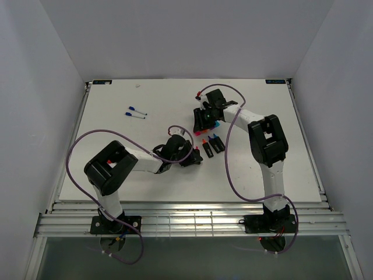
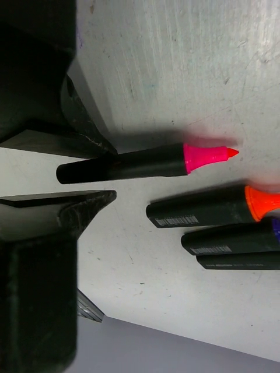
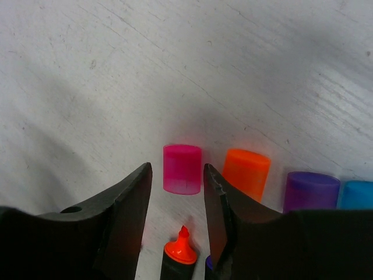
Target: Open the pen caps
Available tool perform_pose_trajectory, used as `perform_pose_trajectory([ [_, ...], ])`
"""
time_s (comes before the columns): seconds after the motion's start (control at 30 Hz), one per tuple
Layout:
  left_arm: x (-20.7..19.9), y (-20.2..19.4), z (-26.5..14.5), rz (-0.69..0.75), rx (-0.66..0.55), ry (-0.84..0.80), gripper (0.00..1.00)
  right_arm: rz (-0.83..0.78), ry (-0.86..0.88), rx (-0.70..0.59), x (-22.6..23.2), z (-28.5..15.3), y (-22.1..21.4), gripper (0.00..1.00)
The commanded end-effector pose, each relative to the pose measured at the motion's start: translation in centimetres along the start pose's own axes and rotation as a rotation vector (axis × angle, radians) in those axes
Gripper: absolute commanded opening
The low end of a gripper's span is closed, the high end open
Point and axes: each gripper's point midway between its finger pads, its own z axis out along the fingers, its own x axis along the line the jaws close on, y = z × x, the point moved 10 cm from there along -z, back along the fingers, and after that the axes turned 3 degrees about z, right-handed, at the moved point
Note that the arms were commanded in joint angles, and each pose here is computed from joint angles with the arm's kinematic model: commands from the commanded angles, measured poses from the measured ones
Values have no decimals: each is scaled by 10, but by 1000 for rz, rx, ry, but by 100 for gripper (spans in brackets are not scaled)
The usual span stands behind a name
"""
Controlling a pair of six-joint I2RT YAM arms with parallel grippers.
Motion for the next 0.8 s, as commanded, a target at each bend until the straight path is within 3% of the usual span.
perform_pose_trajectory([
  [0.0,1,10,2,-15,-29,16,40,-29,-18,-20,-3,1,12,48],
  [0.23,-2,18,-6,7,-66,4,59,-64,-14,-64,3,-7,20,54],
  [0.33,-3,22,-11,28,-84,-1,63,-80,-8,-108,9,-20,27,63],
  [0.5,-11,31,-29,63,-130,-4,67,-113,-10,-208,31,-55,44,66],
  [0.67,-3,50,-57,54,-219,124,68,-145,-15,-297,61,-97,45,67],
  [0.77,10,81,-76,26,-286,198,68,-149,-6,-306,73,-109,33,68],
])
